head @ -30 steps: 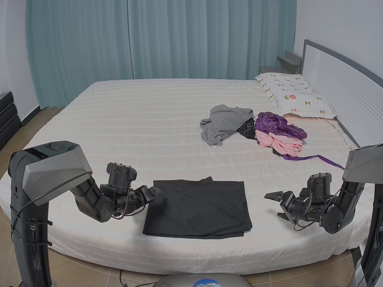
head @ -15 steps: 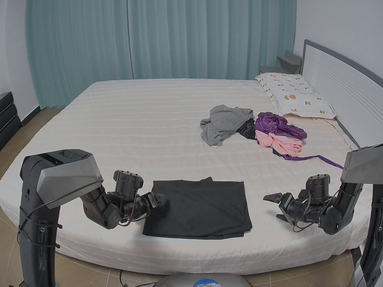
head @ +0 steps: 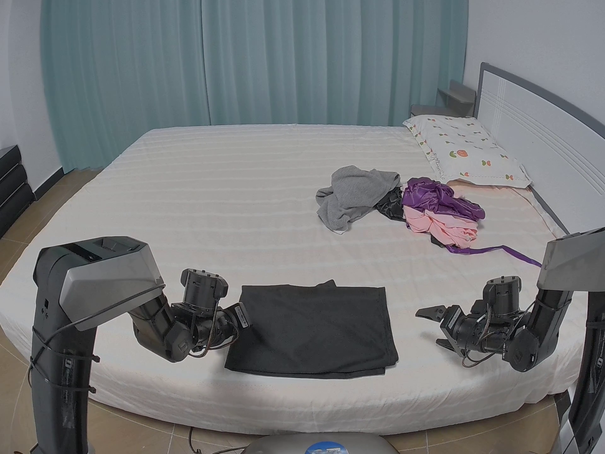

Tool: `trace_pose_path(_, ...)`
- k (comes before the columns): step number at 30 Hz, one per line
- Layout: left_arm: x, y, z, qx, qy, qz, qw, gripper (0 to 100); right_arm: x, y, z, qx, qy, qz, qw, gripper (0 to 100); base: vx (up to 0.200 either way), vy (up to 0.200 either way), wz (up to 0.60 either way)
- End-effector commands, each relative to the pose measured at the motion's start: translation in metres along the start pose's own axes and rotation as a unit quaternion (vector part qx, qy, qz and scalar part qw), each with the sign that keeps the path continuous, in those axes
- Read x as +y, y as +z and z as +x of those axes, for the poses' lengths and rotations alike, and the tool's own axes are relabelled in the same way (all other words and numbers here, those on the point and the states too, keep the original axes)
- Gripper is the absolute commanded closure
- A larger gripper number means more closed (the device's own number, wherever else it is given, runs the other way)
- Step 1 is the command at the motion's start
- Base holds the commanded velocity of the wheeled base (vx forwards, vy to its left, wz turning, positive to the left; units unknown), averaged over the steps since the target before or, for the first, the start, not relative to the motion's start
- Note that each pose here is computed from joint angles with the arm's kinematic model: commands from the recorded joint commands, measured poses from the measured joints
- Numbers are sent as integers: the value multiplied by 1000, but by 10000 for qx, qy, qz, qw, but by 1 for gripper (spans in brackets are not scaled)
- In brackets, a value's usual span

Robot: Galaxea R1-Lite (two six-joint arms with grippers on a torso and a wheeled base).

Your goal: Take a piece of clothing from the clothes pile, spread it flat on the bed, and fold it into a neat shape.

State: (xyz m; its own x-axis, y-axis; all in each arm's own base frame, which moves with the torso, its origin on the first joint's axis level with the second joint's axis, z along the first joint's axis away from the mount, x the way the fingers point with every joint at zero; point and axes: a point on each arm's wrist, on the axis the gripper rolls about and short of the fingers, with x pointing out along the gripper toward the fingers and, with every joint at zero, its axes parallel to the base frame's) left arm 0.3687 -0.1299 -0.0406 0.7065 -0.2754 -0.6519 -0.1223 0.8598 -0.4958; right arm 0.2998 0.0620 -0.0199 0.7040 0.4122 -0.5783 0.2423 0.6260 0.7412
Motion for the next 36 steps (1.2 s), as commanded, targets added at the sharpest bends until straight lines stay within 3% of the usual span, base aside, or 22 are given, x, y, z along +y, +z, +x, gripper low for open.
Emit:
trace_pose_path(1,0,-1,0,21,9,5,10000,100,0,0,0,7,-5,1,10000,0,0,0,0)
trace_pose_path(36,2,-3,-4,34,41,-172,9998,100,0,0,0,7,-5,-7,10000,0,0,0,0)
